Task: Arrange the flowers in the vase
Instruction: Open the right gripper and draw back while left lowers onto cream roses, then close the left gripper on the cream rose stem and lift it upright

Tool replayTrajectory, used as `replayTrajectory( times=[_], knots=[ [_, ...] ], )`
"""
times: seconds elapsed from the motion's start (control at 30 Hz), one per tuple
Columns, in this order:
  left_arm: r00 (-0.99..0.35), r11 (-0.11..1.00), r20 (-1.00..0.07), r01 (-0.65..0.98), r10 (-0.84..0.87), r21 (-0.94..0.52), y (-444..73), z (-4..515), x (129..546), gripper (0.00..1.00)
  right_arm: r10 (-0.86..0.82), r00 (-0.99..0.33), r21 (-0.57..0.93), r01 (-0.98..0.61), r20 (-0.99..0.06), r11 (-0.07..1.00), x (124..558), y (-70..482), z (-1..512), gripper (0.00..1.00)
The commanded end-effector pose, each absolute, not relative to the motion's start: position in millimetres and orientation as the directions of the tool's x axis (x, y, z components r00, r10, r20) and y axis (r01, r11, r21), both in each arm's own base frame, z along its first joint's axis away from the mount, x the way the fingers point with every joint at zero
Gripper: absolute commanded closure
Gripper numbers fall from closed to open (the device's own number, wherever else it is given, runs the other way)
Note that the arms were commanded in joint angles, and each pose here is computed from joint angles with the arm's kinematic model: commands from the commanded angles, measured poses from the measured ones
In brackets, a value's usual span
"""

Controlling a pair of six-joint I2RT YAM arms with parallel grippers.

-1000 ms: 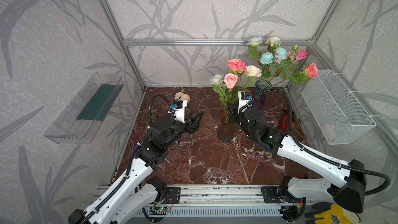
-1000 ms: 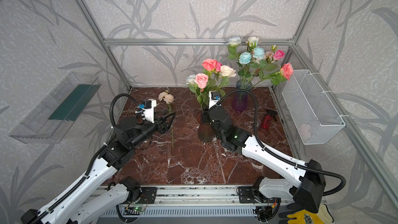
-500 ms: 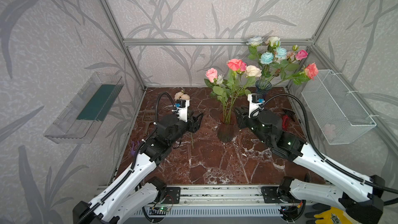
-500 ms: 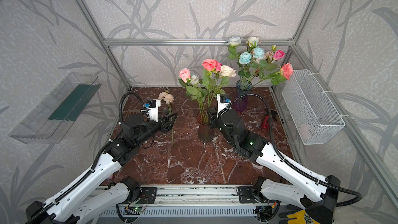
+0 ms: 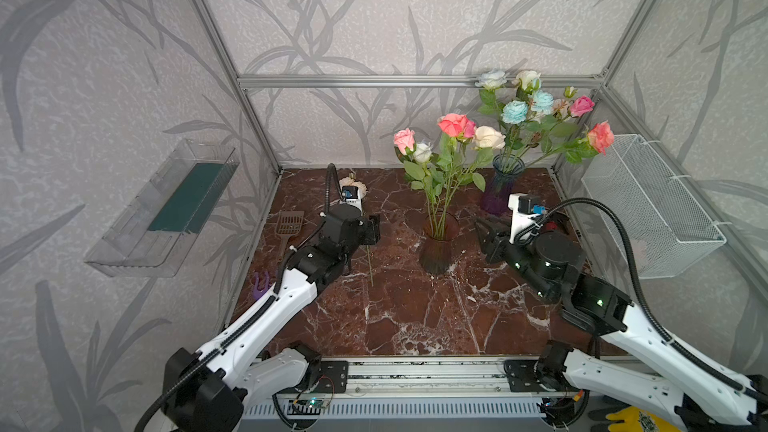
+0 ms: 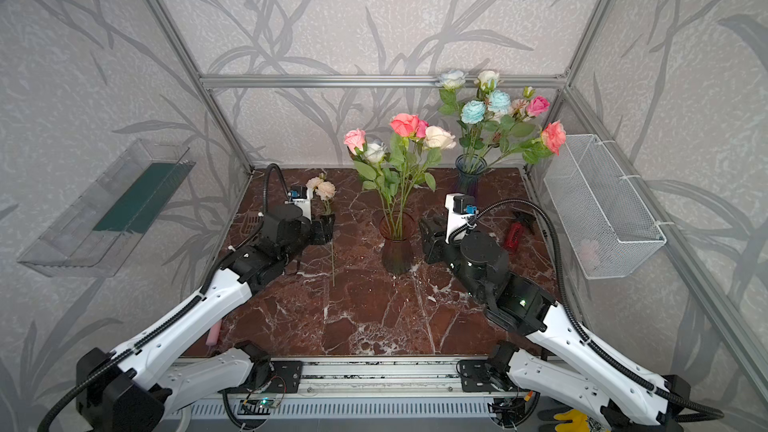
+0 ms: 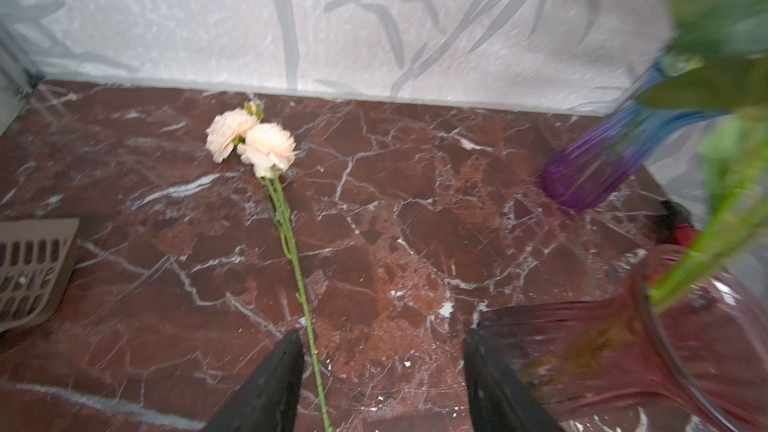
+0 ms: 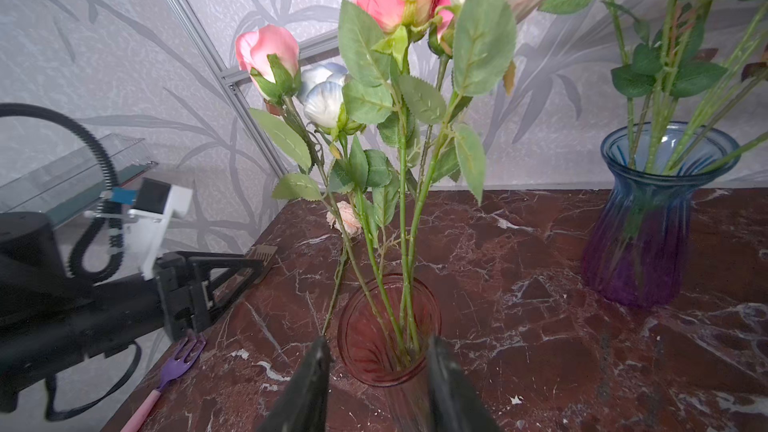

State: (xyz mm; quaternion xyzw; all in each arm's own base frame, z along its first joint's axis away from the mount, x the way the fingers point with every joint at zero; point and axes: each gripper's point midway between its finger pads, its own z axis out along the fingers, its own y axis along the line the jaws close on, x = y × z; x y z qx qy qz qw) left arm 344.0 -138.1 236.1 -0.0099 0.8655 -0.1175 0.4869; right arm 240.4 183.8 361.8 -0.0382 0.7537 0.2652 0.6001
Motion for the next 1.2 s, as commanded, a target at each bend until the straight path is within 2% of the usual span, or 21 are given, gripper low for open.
replayTrajectory(
  times=[0.0,0.2,0.37,0.43,0.53,0.67,1.03,1.17],
  knots=[
    [-0.635,0.984,-0.755,-0.056,-0.165,-0.168,-115.1,201.4,355.6,0.37,0.275,-0.277,0.363,-0.352,-0.921,0.863,231.1,166.5,357.4,0.61],
    [-0.819,0.984,-0.545,-0.146,-0.178,-0.102,-103.9,131.3,373.8,0.38,0.269,-0.289,0.359,-0.326,-0.919,0.875,217.5,145.2,339.3,0.6],
    [-0.914,0.987,-0.386,-0.156,-0.127,0.045,-97.0,91.4,383.2,0.43,0.285,-0.303,0.374,-0.3,-0.909,0.877,208.7,130.7,315.3,0.6],
    [-0.929,0.983,-0.347,-0.165,-0.129,0.076,-92.6,79.0,388.2,0.44,0.294,-0.306,0.383,-0.294,-0.905,0.876,206.1,126.7,307.9,0.6],
    [-0.947,0.983,-0.282,-0.176,-0.156,0.045,-95.9,63.9,397.1,0.5,0.296,-0.312,0.388,-0.295,-0.903,0.873,203.5,124.8,298.4,0.6],
    [-0.958,0.984,-0.243,-0.171,-0.152,0.059,-99.8,47.6,407.7,0.54,0.295,-0.314,0.388,-0.298,-0.903,0.872,202.3,124.3,293.2,0.6],
    [-0.979,0.99,-0.153,-0.14,-0.134,0.033,-108.6,1.9,409.5,0.8,0.298,-0.319,0.394,-0.298,-0.9,0.87,200.6,122.8,285.7,0.59],
    [-0.984,0.991,-0.13,-0.131,-0.126,0.033,-107.5,-2.3,408.1,0.98,0.309,-0.301,0.396,-0.294,-0.902,0.87,200.4,119.6,291.4,0.59]
  ],
)
